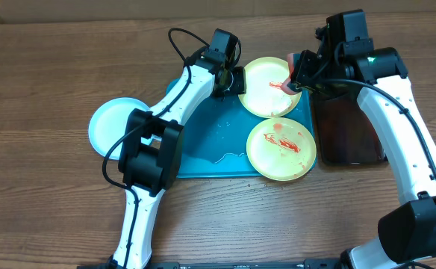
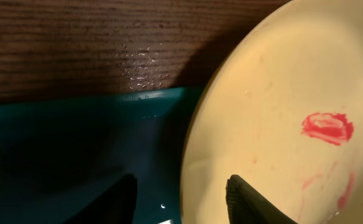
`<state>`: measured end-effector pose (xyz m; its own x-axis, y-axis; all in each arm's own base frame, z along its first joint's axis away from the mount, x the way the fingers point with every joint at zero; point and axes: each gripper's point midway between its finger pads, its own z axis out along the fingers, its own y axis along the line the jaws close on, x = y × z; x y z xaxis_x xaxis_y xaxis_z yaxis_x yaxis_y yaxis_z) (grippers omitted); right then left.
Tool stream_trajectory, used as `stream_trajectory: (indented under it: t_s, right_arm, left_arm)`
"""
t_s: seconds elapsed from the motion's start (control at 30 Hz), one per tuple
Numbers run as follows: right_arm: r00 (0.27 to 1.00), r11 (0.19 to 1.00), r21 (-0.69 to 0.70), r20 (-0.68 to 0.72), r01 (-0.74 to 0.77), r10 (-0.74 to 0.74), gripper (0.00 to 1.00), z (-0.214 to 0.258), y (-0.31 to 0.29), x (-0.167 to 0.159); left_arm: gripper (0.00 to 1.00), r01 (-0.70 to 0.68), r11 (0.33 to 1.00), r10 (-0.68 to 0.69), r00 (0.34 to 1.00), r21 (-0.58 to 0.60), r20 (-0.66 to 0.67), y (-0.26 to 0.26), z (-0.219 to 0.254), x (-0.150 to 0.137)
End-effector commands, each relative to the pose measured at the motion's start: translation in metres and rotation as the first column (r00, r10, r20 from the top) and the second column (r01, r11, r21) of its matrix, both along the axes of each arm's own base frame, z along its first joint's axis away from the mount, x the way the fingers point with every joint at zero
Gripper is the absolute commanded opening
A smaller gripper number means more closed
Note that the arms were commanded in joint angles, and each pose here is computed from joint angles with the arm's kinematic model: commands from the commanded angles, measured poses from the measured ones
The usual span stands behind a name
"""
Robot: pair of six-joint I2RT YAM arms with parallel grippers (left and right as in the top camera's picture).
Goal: Clean dirty plates on tray and stack at the side
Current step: 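Carry the white plate left off the tray and set it on the table, then grip the rim of the upper yellow plate with the left gripper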
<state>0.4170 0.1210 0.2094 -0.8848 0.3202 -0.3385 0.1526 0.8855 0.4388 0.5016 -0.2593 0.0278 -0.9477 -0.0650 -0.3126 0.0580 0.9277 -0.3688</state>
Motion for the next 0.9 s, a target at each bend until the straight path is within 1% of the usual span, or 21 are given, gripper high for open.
stream_trajectory:
  t_s: [0.0, 0.07, 0.17, 0.27, 0.4, 0.57, 0.7, 0.73, 0.77, 0.83, 0.87]
  right_arm:
    - [0.994, 0.987, -0.134, 0.066, 0.091, -0.083, 0.04, 0.014, -0.031, 0.005]
    - [0.993, 0.972, -0.204, 0.046, 0.119, -0.112, 0.04, 0.004, -0.043, 0.004]
    - [0.998, 0.968, -0.245, 0.02, 0.058, -0.054, 0.04, -0.007, -0.044, 0.0]
    - [0.999, 0.966, -0.256, -0.005, 0.044, -0.047, 0.04, -0.014, -0.045, -0.005]
    - [0.999, 0.965, -0.262, -0.006, 0.031, -0.034, 0.04, -0.015, -0.045, -0.006]
    - [0.999, 0.964, -0.264, -0.013, 0.03, -0.034, 0.04, -0.016, -0.046, -0.007]
    - [0.999, 0.964, -0.265, -0.02, 0.028, -0.034, 0.04, -0.016, -0.046, -0.009]
    - [0.999, 0.964, -0.266, -0.024, 0.027, -0.034, 0.04, -0.017, -0.046, -0.01]
    - [0.999, 0.964, -0.266, -0.025, 0.026, -0.034, 0.04, -0.017, -0.046, -0.01]
    - [0.999, 0.964, -0.266, -0.029, 0.025, -0.034, 0.04, -0.017, -0.046, -0.011]
    - [0.999, 0.963, -0.267, -0.03, 0.025, -0.034, 0.04, -0.017, -0.046, -0.011]
  left_arm:
    - [0.49, -0.008, 1.0, 0.008, 1.0, 0.008, -0.01, -0.004, -0.012, 0.003]
    - [0.49, -0.008, 1.0, 0.008, 1.0, 0.01, -0.015, -0.004, -0.015, 0.002]
    - [0.48, -0.007, 1.0, 0.007, 1.0, 0.011, -0.016, -0.004, -0.016, 0.002]
    - [0.48, -0.007, 1.0, 0.007, 1.0, 0.01, -0.015, -0.004, -0.016, 0.002]
    - [0.49, 0.0, 1.0, 0.0, 1.0, 0.015, -0.014, -0.007, -0.016, 0.0]
    - [0.48, 0.021, 1.0, -0.021, 1.0, 0.006, 0.008, -0.019, -0.017, -0.001]
    - [0.33, 0.018, 0.999, -0.018, 1.0, 0.027, 0.015, -0.019, -0.018, -0.002]
    - [0.25, 0.008, 0.999, -0.009, 1.0, 0.046, 0.018, -0.016, -0.019, -0.001]
    - [0.21, 0.005, 0.999, -0.006, 1.0, 0.054, 0.019, -0.014, -0.019, -0.001]
    - [0.09, -0.006, 0.998, 0.005, 1.0, 0.07, 0.023, -0.009, -0.02, 0.001]
    - [0.04, -0.012, 0.997, 0.01, 1.0, 0.076, 0.022, -0.007, -0.021, 0.002]
